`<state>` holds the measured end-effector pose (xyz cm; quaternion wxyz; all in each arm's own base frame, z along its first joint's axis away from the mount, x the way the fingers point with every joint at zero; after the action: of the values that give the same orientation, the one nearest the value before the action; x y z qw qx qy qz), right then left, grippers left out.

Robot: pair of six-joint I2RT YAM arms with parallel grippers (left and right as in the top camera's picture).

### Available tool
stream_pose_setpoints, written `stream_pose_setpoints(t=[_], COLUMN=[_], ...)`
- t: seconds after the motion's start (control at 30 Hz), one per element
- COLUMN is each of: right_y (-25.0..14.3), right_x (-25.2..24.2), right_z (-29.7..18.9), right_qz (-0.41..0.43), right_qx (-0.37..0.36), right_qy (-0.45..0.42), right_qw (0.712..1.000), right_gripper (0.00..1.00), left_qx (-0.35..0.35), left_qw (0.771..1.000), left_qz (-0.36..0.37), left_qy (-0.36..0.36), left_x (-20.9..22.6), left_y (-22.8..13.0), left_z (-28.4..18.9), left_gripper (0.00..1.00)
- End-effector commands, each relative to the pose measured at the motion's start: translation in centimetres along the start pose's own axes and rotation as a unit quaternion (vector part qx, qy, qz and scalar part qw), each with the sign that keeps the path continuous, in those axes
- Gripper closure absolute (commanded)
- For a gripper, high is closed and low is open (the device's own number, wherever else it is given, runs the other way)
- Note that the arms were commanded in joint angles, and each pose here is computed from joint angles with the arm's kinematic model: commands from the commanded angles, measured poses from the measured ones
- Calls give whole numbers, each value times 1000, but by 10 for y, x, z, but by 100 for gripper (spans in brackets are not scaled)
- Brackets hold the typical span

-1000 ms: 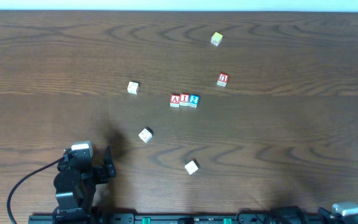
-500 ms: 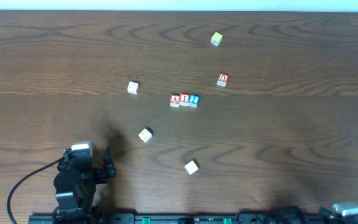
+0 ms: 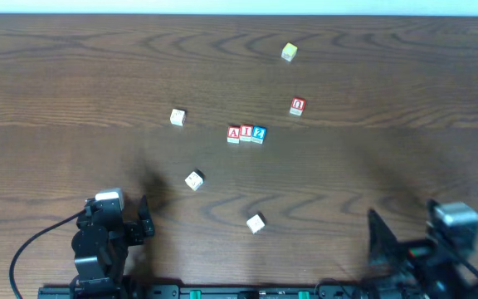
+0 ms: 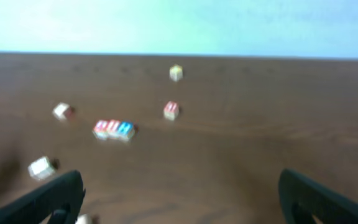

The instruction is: Spell out Ai2

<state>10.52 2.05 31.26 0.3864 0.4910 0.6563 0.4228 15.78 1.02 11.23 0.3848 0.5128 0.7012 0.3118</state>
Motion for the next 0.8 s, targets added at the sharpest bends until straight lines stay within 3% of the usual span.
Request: stream_pose_setpoints(t=[0.0,0.2,0.57,0.77], right_y=[-24,-74,-162,-187], right_x=[-1,-1,5,10], right_z=[15,49,99,108], right_qz=[-27,-26,-21,-17], right_qx=[-21,-18,108,142], right_qy=[-17,-30,-10,3], right_qw=[999,999,994,990], right_gripper=[1,1,1,1], left_qx=[-1,-1,-1,-1], left_qw=[1000,1000,1000,1000], left_qz=[4,4,4,4], left_qy=[-2,-2,-2,-2], left_x=[0,0,0,0], left_y=[-1,-1,-1,-1], left_z=[1,1,1,1], left_gripper=[5,5,5,5])
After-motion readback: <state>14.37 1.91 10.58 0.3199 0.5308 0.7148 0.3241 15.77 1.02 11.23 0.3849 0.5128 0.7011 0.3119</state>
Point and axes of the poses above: each gripper's point midway between its finger pads, its own z axis out along the fingers, its own x axis along the line the jaws close on, y = z × x, the point moved 5 cm from there along -z, back along the fingers, and after that the axes turned 11 degrees about -z, right-handed, at the moved point
